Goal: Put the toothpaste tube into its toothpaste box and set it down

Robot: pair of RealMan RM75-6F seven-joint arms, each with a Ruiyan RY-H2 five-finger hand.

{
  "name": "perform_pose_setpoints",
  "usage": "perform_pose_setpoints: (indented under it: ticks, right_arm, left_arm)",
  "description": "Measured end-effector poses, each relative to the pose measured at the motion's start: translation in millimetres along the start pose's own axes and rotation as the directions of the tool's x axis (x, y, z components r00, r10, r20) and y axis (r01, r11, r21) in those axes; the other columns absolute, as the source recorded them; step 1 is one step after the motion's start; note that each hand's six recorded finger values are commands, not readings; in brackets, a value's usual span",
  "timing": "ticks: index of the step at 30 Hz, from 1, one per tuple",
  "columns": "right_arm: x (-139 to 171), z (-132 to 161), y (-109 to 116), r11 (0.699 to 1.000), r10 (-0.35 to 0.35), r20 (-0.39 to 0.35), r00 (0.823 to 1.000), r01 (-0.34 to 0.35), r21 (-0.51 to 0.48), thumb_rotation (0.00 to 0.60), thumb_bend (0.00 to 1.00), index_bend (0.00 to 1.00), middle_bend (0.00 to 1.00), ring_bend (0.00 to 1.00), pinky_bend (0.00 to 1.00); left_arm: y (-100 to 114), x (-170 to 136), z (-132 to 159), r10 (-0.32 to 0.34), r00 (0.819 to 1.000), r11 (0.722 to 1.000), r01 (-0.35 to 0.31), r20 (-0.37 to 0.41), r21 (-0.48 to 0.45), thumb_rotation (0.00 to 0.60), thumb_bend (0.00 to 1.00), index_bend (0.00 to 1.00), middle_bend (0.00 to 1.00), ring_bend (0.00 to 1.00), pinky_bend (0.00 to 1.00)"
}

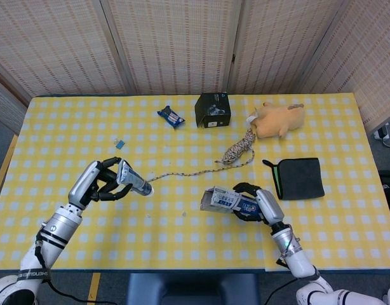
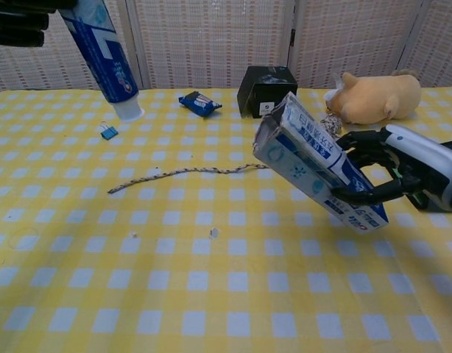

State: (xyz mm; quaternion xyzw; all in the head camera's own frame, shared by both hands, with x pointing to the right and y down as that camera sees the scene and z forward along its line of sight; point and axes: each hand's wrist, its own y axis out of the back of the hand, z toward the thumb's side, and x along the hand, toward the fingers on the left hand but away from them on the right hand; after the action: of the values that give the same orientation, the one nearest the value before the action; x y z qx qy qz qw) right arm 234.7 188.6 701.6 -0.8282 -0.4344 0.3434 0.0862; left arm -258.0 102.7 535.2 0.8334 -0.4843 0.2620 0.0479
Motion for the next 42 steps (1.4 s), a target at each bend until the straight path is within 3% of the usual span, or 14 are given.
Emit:
perform_pose_setpoints:
  ticks: [8, 17, 28, 42]
  right_arm:
    - [-20, 8, -27, 0.990, -0.008, -0.014, 1.000, 0.006, -0.141, 0.600, 0.31, 0.47, 0.32, 0.32, 0.28]
    - [-40, 23, -66, 0.952, -0.019, -0.035, 0.999, 0.007, -0.305, 0.600, 0.31, 0.47, 0.32, 0.33, 0.28]
    - [-55, 50, -103, 0.922, 0.011, -0.080, 0.997, -0.041, -0.385, 0.600, 0.31, 0.47, 0.32, 0.33, 0.28]
    - [-70, 71, -115, 0.892, 0.011, -0.105, 0.994, -0.057, -0.448, 0.600, 0.31, 0.47, 0.31, 0.33, 0.28]
  left_arm:
    - [2, 7, 24, -0.007, 1.000, 0.998, 0.009, 0.026, -0.058, 0.600, 0.43, 0.76, 1.00, 1.00, 1.00]
    - [-2, 11, 39, -0.018, 0.999, 0.997, 0.021, 0.036, -0.078, 0.600, 0.43, 0.76, 1.00, 1.00, 1.00]
    - [-14, 17, 45, -0.044, 0.998, 0.996, 0.047, 0.036, -0.082, 0.600, 0.43, 0.76, 1.00, 1.00, 1.00]
    - [-28, 22, 44, -0.059, 0.998, 0.995, 0.061, 0.026, -0.073, 0.600, 0.43, 0.76, 1.00, 1.00, 1.00]
